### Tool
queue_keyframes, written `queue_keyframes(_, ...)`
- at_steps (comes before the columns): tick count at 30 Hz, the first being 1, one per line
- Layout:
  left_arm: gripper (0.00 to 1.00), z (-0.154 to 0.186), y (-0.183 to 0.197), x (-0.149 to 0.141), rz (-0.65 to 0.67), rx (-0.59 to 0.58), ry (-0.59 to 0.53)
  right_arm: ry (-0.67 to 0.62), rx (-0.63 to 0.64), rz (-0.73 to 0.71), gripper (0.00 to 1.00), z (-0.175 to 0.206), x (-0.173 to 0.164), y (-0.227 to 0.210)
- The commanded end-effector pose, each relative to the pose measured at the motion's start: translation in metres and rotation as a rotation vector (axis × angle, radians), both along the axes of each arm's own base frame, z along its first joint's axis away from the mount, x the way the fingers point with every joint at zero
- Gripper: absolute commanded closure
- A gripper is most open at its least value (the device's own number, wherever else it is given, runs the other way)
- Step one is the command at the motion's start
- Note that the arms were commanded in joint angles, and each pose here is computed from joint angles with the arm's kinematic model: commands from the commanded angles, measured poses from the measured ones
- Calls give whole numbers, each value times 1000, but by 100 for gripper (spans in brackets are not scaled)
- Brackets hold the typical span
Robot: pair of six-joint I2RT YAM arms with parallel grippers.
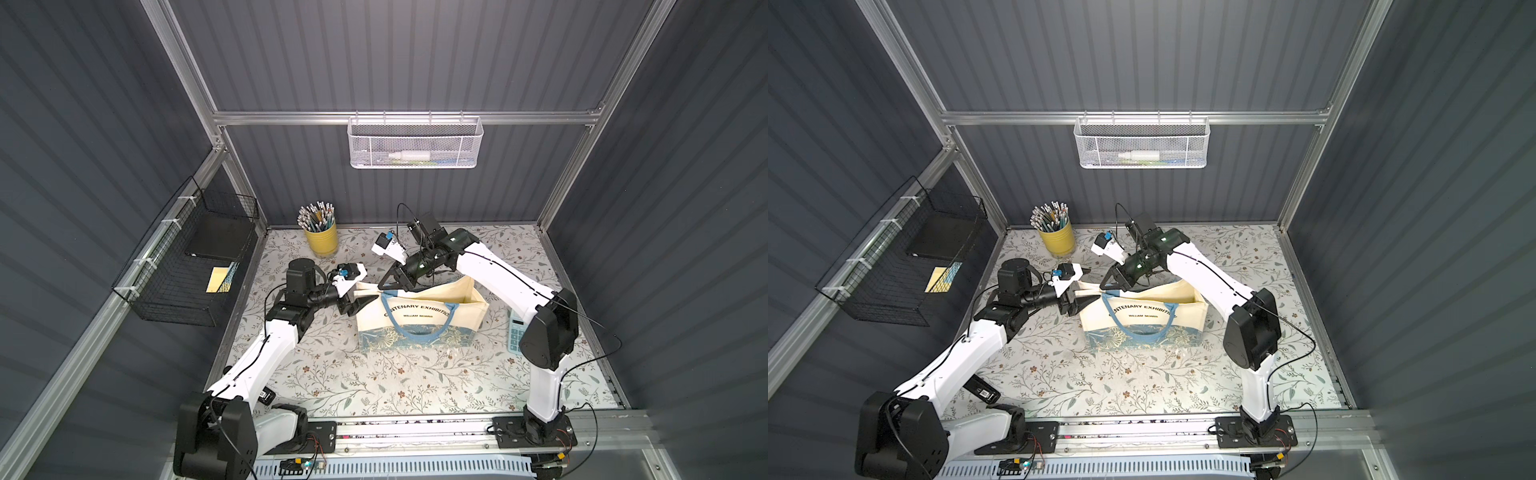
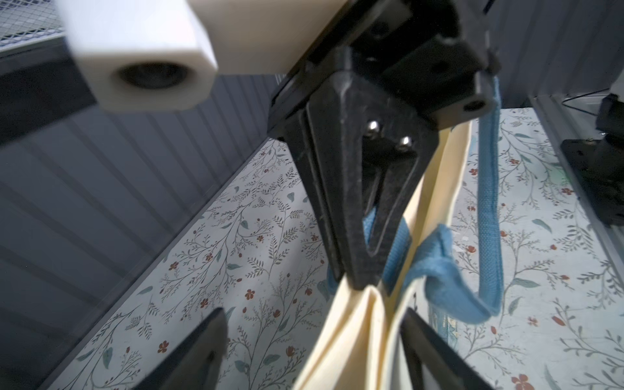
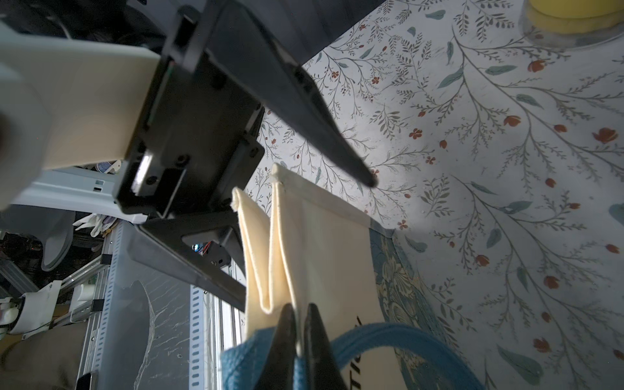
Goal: Put away the canvas bag
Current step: Press the canvas bag at the center of the board.
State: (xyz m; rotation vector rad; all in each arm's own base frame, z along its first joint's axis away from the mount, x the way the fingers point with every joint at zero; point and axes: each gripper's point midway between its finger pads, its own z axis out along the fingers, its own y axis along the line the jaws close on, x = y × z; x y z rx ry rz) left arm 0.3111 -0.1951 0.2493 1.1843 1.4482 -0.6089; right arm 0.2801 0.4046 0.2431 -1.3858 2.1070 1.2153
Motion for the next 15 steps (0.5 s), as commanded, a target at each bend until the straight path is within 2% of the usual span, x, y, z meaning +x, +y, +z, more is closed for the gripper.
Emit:
queue_keyframes(1,38,4,-6,-14,-94,-13,49,-15,-2,-1,100,9,-6,-2)
queue_keyframes(3,54,1,-7,-19,-110,-9,68,-33,-18,-21,100,7,-1,-4)
queue_keyframes(5,60,-2,-7,-22,-115,-7,83,-59,-29,-41,100,8,4,-5)
queue_keyframes(9,48,-11,-6,-28,-113,-6,118,-92,-40,-71,100,10,11,-8)
queue_keyframes(12,44,-20,-5,-31,-107,-4,135,-101,-37,-78,100,13,12,-9)
queue_keyframes(15,45,-26,-4,-32,-96,-1,143,-103,-38,-81,100,13,13,-10)
